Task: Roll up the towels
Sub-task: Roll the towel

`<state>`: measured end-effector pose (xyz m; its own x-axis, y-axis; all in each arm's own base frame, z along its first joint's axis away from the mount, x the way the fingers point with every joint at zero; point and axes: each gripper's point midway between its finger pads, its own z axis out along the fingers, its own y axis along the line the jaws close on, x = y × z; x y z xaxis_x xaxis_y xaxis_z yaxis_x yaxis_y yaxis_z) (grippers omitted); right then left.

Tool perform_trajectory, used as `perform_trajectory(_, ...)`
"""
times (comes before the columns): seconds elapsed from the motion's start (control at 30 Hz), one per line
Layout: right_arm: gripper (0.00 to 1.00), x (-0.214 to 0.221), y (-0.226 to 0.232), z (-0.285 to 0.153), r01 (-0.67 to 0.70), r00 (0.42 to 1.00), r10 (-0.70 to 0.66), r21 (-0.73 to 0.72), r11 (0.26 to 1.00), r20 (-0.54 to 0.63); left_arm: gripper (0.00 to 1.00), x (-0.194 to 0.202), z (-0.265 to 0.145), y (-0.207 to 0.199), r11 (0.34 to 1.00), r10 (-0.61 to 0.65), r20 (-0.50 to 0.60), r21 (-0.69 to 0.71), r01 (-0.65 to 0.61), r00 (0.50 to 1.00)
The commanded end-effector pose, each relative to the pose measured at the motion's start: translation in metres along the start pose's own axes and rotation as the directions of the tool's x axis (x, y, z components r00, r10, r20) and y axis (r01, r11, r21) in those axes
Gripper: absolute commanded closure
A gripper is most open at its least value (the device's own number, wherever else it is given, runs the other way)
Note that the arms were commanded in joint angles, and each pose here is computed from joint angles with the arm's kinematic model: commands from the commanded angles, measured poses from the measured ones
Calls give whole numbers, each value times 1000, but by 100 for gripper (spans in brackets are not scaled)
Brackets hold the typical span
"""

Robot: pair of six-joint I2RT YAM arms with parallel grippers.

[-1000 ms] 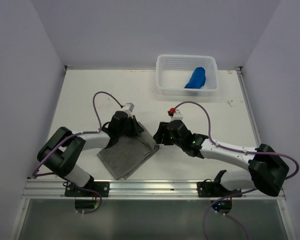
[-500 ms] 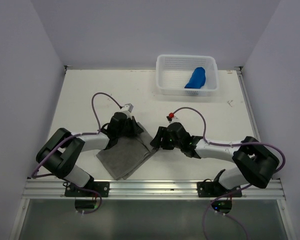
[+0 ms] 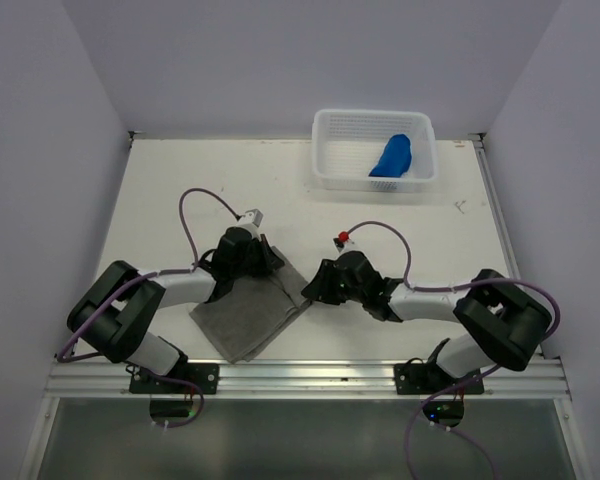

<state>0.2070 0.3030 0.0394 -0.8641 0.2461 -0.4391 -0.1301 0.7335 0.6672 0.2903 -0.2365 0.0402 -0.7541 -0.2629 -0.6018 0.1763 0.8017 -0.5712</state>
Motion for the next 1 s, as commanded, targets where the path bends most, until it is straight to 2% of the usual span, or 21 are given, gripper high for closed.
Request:
perform_trajectory(0.0,75,17,-3,2,23,998,-22,4,1000,-62,100,19,-5,37,989,0,-54,-147,-8,999)
perform_trajectory(0.07,85,16,0,2,37,998,-37,1,999,-59,100,17,-5,35,990,4,-55,-143,-12,998)
perform_trajectory(0.1,92,15,-2,3,42,998,-41,11,999,-49,100,15,-4,31,991,5,-53,-136,-12,999)
perform_trajectory(0.17,100,11,-2,1,63,998,-62,20,998,-30,100,11,-4,29,991,11,-55,-132,-18,998)
perform_trajectory(0.3,100,2,-7,-7,142,989,-145,89,986,29,100,-11,-2,14,992,37,-26,-118,-39,999)
perform_trajectory(0.33,100,-5,-8,-9,194,976,-205,135,972,76,100,-15,-2,11,993,41,-21,-114,-43,999)
perform_trajectory(0.43,100,-7,-5,-22,305,936,-334,214,928,112,100,-32,-2,-3,994,50,-2,-98,-50,999)
perform_trajectory(0.47,100,-19,-4,-26,312,919,-360,262,913,162,100,-35,-2,-5,994,50,-5,-94,-51,999)
perform_trajectory(0.57,100,-26,-2,-34,349,884,-425,329,877,196,100,-50,0,-20,996,64,10,-68,-63,998)
perform_trajectory(0.67,100,-27,6,-39,380,851,-476,366,850,222,100,-61,0,-29,995,77,15,-61,-76,997)
perform_trajectory(0.7,100,-26,1,-45,405,823,-524,421,812,219,100,-64,-1,-32,996,78,21,-53,-77,997)
perform_trajectory(0.8,100,-33,1,-53,417,778,-581,494,763,239,100,-69,-3,-40,997,73,26,-31,-72,997)
perform_trajectory(0.97,100,-30,5,-56,461,715,-663,564,685,221,100,-75,-10,-56,998,65,32,20,-66,997)
